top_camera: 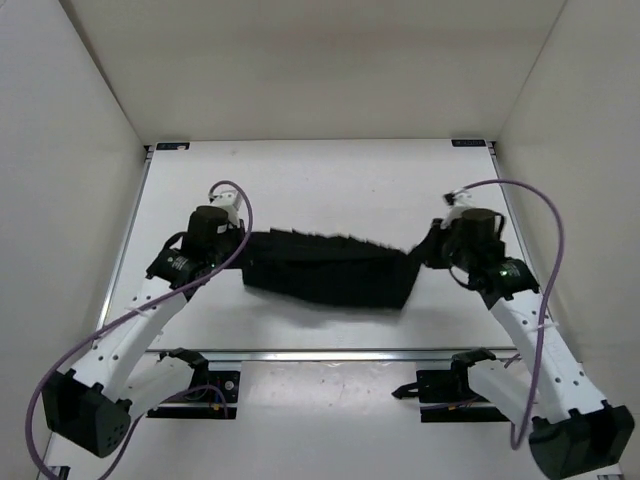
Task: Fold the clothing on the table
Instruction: Fold the skirt
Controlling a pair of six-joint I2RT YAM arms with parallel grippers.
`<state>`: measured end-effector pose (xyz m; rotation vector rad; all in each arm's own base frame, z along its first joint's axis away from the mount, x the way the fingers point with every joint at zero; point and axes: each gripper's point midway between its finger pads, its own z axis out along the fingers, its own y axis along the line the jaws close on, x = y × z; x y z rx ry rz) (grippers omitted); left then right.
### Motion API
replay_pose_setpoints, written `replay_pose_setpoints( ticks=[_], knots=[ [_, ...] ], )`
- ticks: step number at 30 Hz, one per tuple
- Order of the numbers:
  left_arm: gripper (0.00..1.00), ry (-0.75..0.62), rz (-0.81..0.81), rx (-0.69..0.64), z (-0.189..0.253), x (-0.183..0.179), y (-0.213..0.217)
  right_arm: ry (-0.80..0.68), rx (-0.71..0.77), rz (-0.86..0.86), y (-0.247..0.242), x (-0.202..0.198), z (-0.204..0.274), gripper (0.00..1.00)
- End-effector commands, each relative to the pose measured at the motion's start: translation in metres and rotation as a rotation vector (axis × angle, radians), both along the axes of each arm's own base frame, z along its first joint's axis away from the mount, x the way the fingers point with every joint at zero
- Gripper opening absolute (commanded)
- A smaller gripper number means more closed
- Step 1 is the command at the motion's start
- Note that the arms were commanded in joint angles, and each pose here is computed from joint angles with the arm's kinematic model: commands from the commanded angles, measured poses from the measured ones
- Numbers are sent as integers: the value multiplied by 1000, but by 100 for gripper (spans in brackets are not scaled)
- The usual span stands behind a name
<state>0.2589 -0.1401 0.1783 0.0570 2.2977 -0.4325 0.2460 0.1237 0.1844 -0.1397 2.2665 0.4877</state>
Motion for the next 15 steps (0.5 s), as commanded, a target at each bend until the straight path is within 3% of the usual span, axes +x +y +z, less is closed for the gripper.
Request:
replay_pose_setpoints(
  ticks=[1,8,10,15],
  knots=[
    [0,52,117,8,-19,18,25,3,116,-128,-35,32,-10,0],
    [0,258,75,52,-78,69,2,158,78,-50,-21,91,-51,0],
    [0,245,28,56,-71,86,-15,225,71,-31,-14,103,-69,0],
    [2,287,-54,121,-90,107,-41,204,105,-12,1,121,-57,0]
  ],
)
